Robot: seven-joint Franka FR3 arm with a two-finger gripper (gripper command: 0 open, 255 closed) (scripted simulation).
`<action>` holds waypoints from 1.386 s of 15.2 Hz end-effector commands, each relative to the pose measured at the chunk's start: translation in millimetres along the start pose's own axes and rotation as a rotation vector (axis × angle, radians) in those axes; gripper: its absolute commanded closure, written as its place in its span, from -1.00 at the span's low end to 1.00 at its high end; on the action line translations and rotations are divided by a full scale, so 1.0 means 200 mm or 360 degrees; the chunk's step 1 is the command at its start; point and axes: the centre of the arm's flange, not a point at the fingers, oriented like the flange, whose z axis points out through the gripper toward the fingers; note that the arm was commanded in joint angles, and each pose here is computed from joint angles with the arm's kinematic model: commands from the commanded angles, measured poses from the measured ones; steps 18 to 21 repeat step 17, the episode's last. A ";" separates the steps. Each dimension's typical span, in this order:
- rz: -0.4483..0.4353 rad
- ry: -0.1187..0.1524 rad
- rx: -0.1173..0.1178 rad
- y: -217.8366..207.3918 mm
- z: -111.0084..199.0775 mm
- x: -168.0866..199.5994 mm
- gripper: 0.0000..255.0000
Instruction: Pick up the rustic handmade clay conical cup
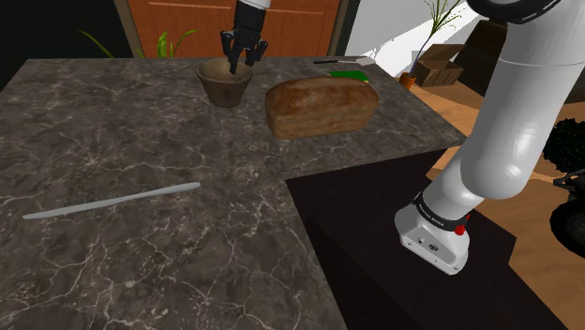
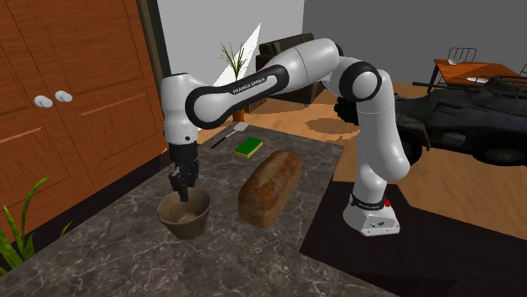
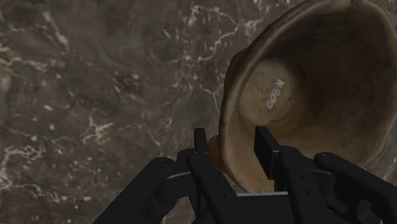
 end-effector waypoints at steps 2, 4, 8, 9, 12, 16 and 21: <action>-0.0001 -0.0004 -0.0001 -0.01 -0.04 -0.01 1.00; -0.0001 -0.0004 -0.0001 -0.03 -0.09 -0.01 1.00; -0.0001 -0.0004 -0.0001 -0.06 -0.20 -0.01 1.00; -0.0001 -0.0004 -0.0001 -0.06 -0.22 -0.01 1.00; -0.0001 -0.0004 -0.0001 -0.08 -0.30 -0.02 1.00; -0.0001 -0.0004 -0.0001 -0.11 -0.38 -0.02 1.00; -0.0001 -0.0004 -0.0001 -0.11 -0.38 -0.02 1.00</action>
